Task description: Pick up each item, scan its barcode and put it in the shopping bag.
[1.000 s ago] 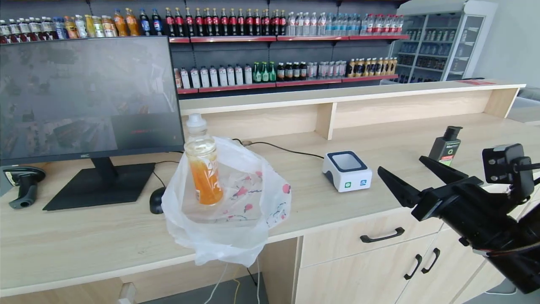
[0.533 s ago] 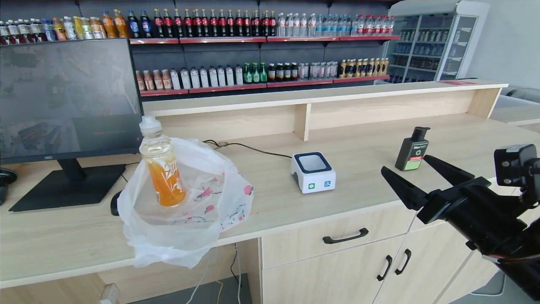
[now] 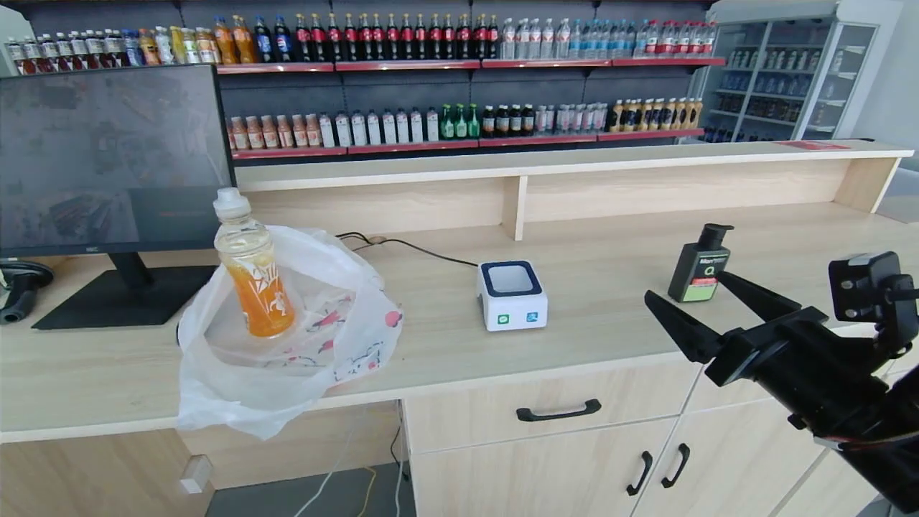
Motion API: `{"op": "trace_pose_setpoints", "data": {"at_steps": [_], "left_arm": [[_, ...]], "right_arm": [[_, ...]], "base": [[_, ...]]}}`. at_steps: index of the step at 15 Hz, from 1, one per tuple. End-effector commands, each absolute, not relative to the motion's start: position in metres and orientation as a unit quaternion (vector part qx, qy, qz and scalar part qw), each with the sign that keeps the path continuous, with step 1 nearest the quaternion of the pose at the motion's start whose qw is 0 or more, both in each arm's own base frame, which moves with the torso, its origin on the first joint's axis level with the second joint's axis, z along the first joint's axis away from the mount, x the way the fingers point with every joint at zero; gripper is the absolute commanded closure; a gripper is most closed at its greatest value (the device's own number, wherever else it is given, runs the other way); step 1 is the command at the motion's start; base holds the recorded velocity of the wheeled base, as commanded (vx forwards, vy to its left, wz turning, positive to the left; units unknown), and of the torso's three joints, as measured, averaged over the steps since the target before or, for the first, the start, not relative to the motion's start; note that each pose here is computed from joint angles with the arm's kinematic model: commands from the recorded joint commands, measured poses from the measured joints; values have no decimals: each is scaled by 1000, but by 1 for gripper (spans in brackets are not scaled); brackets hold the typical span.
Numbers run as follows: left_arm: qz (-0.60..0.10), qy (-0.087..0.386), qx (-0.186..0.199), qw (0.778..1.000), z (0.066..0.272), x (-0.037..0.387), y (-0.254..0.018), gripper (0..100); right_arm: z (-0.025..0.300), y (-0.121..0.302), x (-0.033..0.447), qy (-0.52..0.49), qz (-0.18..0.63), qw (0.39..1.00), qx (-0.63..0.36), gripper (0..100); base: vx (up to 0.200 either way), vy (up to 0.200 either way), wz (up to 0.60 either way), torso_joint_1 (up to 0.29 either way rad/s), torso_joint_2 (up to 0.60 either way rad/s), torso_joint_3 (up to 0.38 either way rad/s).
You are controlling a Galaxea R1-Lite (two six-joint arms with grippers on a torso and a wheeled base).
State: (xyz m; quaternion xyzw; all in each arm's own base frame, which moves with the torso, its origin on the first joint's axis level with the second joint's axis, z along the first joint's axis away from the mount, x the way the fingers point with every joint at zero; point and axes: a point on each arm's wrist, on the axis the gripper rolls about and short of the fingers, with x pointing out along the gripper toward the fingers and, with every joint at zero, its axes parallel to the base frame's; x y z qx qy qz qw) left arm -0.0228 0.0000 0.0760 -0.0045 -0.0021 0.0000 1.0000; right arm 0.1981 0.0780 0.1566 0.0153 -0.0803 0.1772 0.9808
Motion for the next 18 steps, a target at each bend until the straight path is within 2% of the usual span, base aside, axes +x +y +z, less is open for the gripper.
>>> {"op": "trace_pose_setpoints", "data": {"at_steps": [1,13,14,18], "left_arm": [[1,-2,-5,1000,76,-23,0,0],[0,-2,-5,1000,76,-23,0,0],[0,-2,-5,1000,76,-23,0,0],[0,-2,-4,1000,76,-23,0,0]], "right_arm": [[153,77,201,-72,173,982,13,0],[144,79,204,-51,174,983,8,0],[142,79,203,-48,174,983,8,0],[139,78,206,-40,171,984,5,0]], "base": [[0,-200,0,7,7,2],[0,-200,0,4,-1,5],[200,-200,0,2,7,-2],[200,0,0,-8,-7,2]]}}
